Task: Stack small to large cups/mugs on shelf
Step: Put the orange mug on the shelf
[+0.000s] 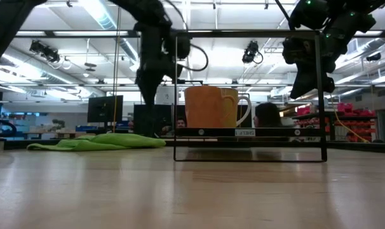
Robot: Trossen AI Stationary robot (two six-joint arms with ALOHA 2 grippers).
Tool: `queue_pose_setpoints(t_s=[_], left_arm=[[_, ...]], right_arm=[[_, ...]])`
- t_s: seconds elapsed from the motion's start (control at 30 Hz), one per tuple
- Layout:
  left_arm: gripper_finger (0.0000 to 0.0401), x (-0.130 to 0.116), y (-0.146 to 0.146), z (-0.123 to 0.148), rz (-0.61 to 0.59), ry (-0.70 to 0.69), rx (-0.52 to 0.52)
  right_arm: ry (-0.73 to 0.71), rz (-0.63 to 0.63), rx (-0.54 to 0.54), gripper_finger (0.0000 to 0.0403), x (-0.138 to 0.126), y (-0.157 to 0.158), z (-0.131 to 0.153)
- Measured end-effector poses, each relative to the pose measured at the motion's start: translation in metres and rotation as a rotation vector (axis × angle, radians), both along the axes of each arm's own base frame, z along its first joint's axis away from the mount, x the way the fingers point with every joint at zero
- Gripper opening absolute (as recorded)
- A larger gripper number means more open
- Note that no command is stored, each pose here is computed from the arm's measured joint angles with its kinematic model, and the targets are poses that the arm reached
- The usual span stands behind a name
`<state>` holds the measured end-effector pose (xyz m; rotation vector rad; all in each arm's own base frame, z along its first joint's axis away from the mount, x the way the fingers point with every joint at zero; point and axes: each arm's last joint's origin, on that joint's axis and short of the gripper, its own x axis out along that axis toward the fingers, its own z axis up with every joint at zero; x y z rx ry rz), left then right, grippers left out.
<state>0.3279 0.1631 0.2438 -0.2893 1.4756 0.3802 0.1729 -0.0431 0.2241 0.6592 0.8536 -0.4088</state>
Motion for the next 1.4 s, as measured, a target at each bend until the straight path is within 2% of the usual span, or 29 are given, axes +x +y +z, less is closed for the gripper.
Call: queue_pose_setpoints(t_s=[0.1, 0.4, 0.6, 0.73, 0.87, 0.97, 1.17, 1.4], left_arm=[[0.0038, -0.016, 0.0, -0.008, 0.046, -0.063, 0.026], [0.0017, -0.047, -0.008, -0.012, 0.116, -0.515, 0.216], [0.0012, -0.058, -0.023, -0.035, 0.101, -0.79, 0.178], [0.0015, -0.063, -0.033, -0.055, 0.147, -0.866, 0.149], [0.0011, -0.062, -0.045, -0.063, 0.145, -0.917, 0.115], [0.0008, -0.058, -0.055, -0.062, 0.114, -0.961, 0.084], [0.0018, -0.05, -0.064, -0.055, 0.071, -1.043, 0.092], [0.0011, -0.049, -0.066, -0.054, 0.08, -1.058, 0.083]], right_arm=[[-0.001, 0.005, -0.003, 0.0009, 0.0, 0.0, 0.0], [-0.02, -0.028, -0.073, 0.0009, 0.002, -0.003, 0.002], [-0.046, -0.06, -0.156, 0.0008, 0.004, -0.008, 0.005], [-0.132, -0.068, -0.195, 0.0003, 0.01, -0.017, 0.011], [-0.145, -0.055, -0.165, 0.0002, 0.016, -0.028, 0.006], [-0.155, -0.046, -0.16, 0.0002, 0.025, -0.035, 0.0], [-0.205, -0.013, -0.143, 0.0001, 0.046, -0.05, -0.014], [-0.245, 0.0, -0.129, 0.0, 0.06, -0.055, -0.024]])
